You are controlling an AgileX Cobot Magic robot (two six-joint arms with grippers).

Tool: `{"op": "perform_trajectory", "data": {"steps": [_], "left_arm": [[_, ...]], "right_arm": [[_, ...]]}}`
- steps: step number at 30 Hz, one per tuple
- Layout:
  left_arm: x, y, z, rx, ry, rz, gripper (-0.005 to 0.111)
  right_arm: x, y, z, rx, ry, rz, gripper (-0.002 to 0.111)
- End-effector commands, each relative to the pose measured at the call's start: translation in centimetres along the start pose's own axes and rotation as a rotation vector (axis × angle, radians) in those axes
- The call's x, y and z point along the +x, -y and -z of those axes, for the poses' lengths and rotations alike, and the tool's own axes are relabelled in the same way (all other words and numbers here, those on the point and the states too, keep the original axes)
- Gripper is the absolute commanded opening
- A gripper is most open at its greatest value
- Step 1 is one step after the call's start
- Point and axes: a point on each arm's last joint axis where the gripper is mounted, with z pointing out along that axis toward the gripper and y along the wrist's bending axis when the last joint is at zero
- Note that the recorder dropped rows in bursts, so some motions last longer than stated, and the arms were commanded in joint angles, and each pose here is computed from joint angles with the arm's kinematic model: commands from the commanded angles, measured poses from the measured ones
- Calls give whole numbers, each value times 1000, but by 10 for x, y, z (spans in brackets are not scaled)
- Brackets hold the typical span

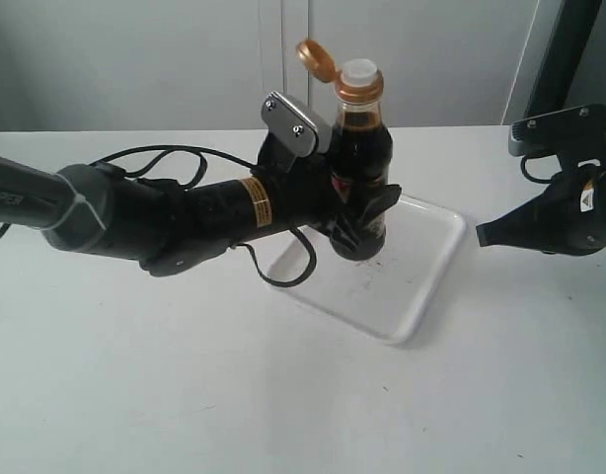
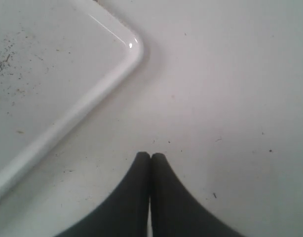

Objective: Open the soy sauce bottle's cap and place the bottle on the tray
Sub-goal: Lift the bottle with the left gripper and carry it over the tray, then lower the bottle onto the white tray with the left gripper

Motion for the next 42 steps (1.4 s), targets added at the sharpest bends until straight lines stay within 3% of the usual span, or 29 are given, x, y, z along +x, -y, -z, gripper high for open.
{"op": "perform_trajectory", "data": {"steps": [1, 21, 38, 42], "left_arm": [[-21, -1, -9, 14, 138, 10, 0], [-4, -17, -45, -17, 95, 43, 0], [8, -18, -48, -28, 47, 54, 0], [14, -20, -48, -53, -15, 78, 0]], "right_arm": [[2, 2, -1, 3, 2, -8, 0], [0, 2, -1, -1, 21, -8, 0], [0, 2, 0, -3, 27, -8, 0], [0, 2, 0, -3, 27, -8, 0]]}}
